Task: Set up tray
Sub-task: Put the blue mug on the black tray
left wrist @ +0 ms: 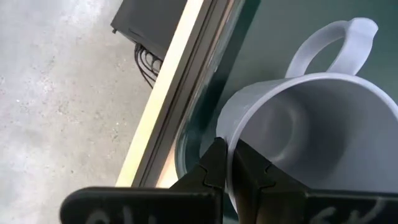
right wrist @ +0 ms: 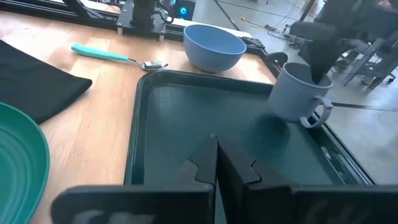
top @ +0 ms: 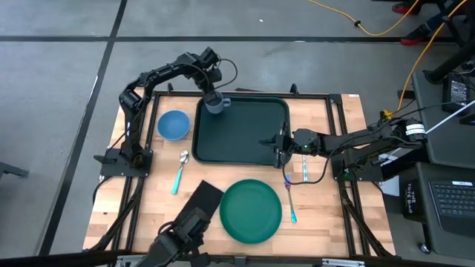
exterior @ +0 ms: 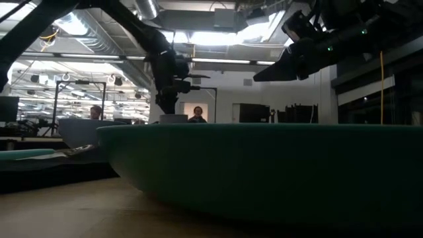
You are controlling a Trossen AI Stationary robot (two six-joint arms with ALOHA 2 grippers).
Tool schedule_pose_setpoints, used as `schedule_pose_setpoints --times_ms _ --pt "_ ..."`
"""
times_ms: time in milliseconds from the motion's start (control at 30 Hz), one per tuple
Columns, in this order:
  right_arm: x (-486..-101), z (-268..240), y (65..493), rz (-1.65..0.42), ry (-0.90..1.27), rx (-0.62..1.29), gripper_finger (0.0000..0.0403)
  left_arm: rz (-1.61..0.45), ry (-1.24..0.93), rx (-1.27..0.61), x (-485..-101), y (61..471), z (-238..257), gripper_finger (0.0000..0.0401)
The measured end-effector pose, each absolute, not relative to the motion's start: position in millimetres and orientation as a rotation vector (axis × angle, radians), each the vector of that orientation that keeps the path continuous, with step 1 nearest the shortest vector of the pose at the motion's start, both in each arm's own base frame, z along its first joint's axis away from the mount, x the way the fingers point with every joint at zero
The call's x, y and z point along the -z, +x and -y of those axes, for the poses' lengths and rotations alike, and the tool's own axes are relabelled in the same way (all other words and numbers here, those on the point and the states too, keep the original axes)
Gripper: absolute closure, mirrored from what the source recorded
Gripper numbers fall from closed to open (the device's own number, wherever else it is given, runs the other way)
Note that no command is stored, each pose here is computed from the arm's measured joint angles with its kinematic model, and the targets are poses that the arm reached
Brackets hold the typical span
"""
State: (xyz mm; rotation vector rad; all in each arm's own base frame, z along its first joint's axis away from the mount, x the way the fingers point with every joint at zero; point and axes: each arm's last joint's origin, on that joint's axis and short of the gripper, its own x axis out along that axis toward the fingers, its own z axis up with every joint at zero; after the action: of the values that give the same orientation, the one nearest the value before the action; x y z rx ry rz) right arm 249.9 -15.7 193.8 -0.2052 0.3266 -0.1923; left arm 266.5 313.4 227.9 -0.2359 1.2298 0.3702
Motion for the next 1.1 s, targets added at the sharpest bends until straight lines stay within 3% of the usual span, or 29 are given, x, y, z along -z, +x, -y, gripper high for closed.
schedule_pose_setpoints --times_ms 1100 --pt "-193.6 15.7 249.9 -0.329 -0.203 0.192 0.0393 -1.228 -0.202 -0.354 -223.9 265.3 -314.7 0.0398"
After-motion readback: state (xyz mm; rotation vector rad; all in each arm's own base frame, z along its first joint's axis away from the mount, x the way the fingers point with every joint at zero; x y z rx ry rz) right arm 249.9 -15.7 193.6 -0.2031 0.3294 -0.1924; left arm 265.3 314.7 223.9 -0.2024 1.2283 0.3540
